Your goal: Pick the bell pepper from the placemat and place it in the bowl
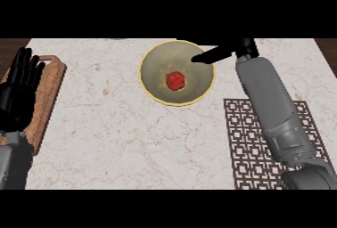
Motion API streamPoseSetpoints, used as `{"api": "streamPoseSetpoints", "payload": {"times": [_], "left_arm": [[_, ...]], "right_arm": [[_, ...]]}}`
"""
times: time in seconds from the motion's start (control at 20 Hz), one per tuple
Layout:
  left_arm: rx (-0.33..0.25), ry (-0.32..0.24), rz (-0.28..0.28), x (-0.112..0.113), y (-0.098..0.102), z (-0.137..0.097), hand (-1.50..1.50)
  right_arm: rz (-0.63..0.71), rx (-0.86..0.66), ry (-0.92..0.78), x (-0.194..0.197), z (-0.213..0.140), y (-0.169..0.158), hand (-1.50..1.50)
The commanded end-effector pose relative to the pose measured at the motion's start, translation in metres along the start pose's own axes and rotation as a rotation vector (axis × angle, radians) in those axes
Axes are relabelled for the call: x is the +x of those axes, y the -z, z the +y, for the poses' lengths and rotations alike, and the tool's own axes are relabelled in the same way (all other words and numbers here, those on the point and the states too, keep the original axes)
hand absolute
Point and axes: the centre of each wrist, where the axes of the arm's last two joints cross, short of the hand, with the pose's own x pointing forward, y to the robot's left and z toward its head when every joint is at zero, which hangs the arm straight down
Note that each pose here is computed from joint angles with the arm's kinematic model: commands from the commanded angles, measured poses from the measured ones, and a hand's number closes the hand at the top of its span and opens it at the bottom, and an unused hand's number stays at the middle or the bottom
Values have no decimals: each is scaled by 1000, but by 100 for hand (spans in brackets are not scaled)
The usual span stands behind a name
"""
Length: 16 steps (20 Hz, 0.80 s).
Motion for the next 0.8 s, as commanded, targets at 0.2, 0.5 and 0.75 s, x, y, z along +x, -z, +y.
{"api": "streamPoseSetpoints", "payload": {"times": [0.2, 0.5, 0.75], "left_arm": [[-20, 5, 3, 9, -1, 10, 0], [-14, -6, -22, 10, 8, -15, 0], [-9, -15, -27, 5, 10, -4, 0]], "right_arm": [[51, -129, 138, -44, -106, -8, -150], [9, -179, 200, -88, -175, -40, -150], [9, -167, 204, -99, -203, -54, -150]]}}
